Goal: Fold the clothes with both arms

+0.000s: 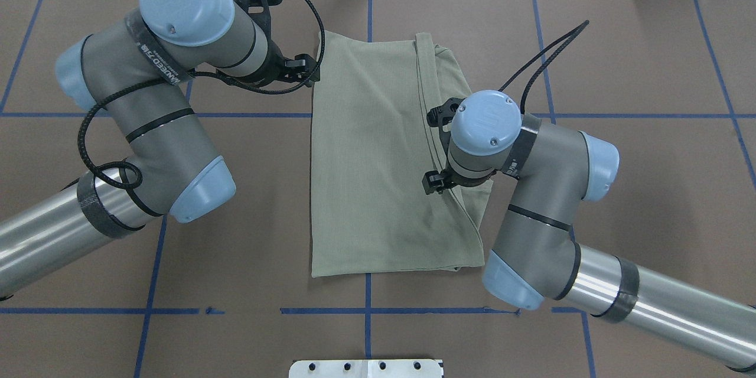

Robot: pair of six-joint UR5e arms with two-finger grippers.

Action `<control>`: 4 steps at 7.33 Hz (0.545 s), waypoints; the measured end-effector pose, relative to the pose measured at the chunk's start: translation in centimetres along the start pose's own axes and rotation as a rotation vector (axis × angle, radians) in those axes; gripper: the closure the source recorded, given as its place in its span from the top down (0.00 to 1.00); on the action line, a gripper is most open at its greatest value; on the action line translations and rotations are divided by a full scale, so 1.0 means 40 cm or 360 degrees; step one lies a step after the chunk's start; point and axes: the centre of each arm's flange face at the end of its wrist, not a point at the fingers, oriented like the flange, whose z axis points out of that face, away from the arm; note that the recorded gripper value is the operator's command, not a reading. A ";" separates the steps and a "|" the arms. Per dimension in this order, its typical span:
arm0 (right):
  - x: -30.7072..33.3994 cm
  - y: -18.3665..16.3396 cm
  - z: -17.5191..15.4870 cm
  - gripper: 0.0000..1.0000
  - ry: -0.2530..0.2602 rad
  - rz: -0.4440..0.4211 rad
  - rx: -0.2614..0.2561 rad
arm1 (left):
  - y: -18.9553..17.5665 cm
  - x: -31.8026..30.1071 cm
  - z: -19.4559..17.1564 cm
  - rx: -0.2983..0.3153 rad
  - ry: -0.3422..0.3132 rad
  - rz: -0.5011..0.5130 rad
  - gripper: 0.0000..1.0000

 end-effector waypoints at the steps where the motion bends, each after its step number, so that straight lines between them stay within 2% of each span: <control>1: -0.012 -0.047 0.016 1.00 0.0024 -0.0013 -0.0002 | 0.000 -0.004 0.002 -0.0001 -0.0004 0.0000 1.00; 4: -0.007 -0.101 0.069 1.00 0.0090 -0.0034 -0.0040 | 0.000 -0.007 0.002 0.0001 -0.0006 0.0002 1.00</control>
